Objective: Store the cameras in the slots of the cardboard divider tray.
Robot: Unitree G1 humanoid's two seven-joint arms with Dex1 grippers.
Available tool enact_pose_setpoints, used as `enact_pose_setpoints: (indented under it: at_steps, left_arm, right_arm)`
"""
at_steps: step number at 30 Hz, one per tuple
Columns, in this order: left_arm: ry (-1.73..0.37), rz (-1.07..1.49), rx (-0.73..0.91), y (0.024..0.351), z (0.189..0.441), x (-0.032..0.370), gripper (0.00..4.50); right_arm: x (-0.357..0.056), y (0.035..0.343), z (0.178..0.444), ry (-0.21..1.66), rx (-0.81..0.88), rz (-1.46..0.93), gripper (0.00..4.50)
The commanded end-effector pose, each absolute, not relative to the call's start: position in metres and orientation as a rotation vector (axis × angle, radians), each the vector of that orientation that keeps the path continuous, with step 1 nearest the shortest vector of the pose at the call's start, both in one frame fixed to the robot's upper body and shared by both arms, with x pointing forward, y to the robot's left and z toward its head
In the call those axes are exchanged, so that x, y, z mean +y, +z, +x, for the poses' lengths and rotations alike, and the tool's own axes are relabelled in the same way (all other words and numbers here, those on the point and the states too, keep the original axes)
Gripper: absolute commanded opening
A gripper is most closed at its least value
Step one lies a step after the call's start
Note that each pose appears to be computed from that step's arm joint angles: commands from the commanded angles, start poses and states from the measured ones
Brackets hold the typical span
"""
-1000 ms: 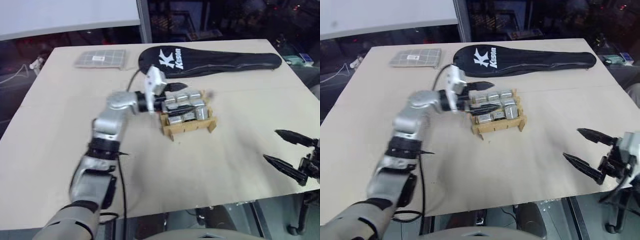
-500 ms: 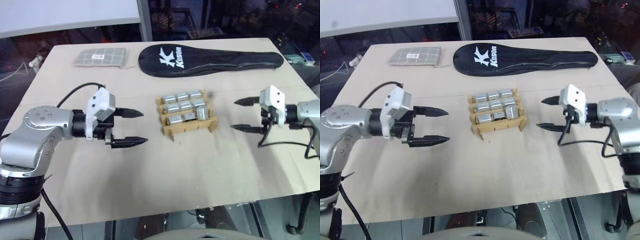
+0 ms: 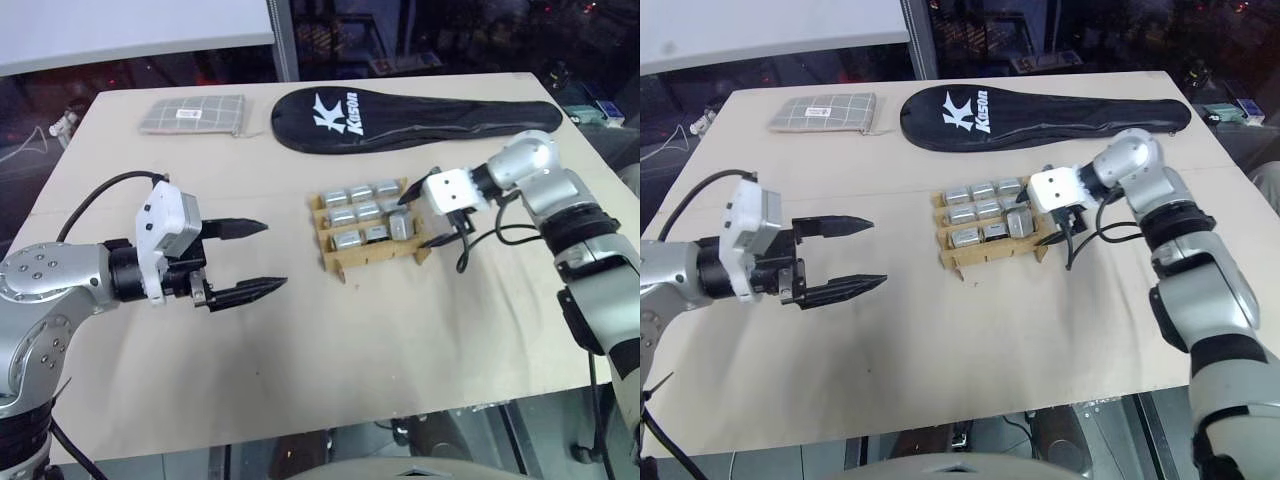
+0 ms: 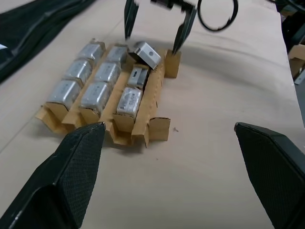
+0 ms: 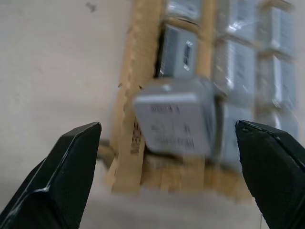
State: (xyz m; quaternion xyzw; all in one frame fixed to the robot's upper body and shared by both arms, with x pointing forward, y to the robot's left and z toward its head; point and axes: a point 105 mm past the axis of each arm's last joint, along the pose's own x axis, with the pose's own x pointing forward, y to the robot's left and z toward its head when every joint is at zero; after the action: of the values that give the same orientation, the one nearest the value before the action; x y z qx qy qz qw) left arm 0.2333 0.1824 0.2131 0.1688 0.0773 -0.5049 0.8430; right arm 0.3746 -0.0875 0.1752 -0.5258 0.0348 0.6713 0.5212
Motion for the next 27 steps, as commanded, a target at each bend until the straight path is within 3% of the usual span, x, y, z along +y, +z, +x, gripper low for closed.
enact_pose_setpoints:
  at_steps: [1,15,16,20,21,27]
  left_arm:
    - [-1.045,0.383,0.118,0.223,0.226,0.181,4.49]
    - [-1.014,0.381,0.110,0.222,0.222,0.180,4.49]
    - [-1.015,0.381,0.111,0.222,0.222,0.180,4.50]
    - [-1.015,0.380,0.110,0.221,0.222,0.179,4.50]
    - [-1.017,0.379,0.110,0.221,0.222,0.179,4.50]
    - [-1.028,0.373,0.110,0.219,0.225,0.177,4.50]
  right_arm:
    - [-0.080,0.187,0.381,1.591,0.035,-1.417,4.50]
    - [-0.068,0.183,0.389,1.583,0.079,-1.584,4.50]
    - [-0.067,0.183,0.389,1.587,0.079,-1.587,3.93]
    - [-0.066,0.184,0.388,1.598,0.073,-1.586,2.40]
    - [-0.066,0.185,0.388,1.598,0.071,-1.585,2.18]
    - [-0.067,0.192,0.387,1.599,0.068,-1.534,2.09]
